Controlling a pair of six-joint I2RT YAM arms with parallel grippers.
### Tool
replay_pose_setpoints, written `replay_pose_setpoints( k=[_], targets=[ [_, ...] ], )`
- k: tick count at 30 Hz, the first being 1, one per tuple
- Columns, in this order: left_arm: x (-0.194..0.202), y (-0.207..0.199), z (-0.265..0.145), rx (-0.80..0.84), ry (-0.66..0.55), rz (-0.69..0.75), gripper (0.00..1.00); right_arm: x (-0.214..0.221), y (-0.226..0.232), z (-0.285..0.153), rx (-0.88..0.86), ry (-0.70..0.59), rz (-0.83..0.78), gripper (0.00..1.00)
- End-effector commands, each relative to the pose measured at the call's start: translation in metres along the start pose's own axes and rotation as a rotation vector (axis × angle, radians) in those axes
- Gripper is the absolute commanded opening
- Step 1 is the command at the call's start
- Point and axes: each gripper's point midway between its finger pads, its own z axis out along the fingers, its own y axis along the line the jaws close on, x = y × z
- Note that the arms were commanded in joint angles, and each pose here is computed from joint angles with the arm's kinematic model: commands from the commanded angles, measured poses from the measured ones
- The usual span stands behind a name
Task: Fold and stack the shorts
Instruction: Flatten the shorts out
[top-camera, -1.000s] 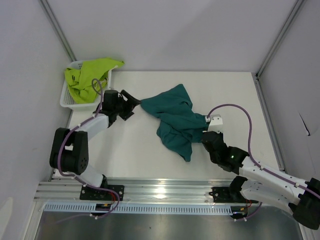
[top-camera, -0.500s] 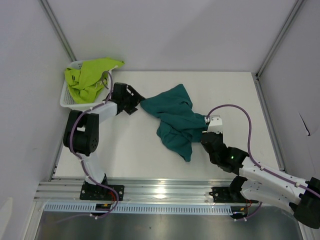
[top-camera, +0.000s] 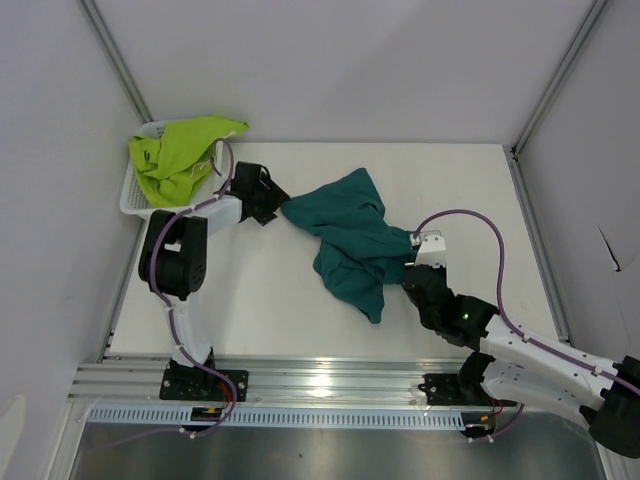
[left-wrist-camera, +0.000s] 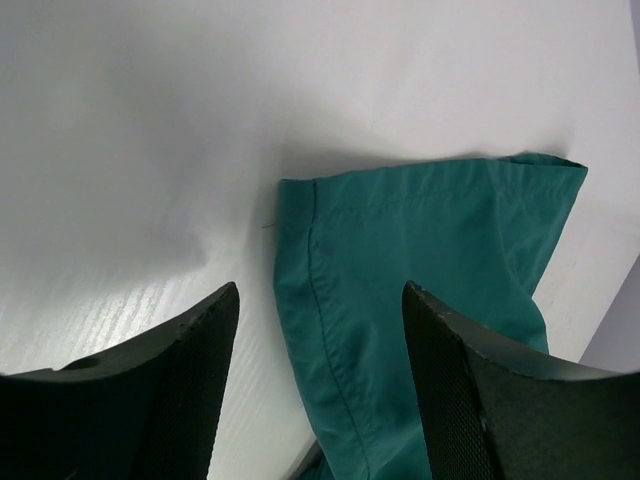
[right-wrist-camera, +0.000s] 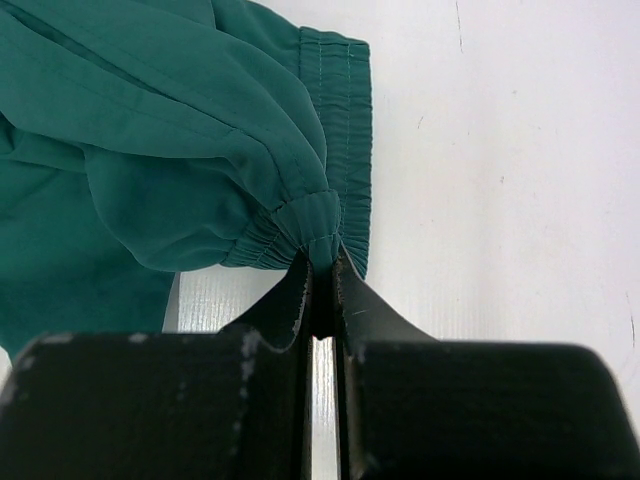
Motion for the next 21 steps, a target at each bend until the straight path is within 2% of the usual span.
replay_pose_setpoints(
  k=[1,10,15,21],
  targets=[
    [-0.008,-0.017,0.0,0.003,-0.049,0.027,0.68,-0.009,-0.006,-0.002,0.033,-0.042,0.034,0.0],
    [-0.007,-0.017,0.016,-0.071,-0.068,0.074,0.68,-0.011,-0.008,-0.003,0.042,-0.048,0.053,0.0],
    [-0.003,-0.007,0.026,-0.108,-0.05,0.068,0.63,-0.012,-0.009,-0.004,0.041,-0.051,0.058,0.0],
    [-0.006,-0.011,0.039,-0.145,-0.022,0.095,0.47,-0.011,-0.009,-0.005,0.04,-0.052,0.06,0.0]
  ],
)
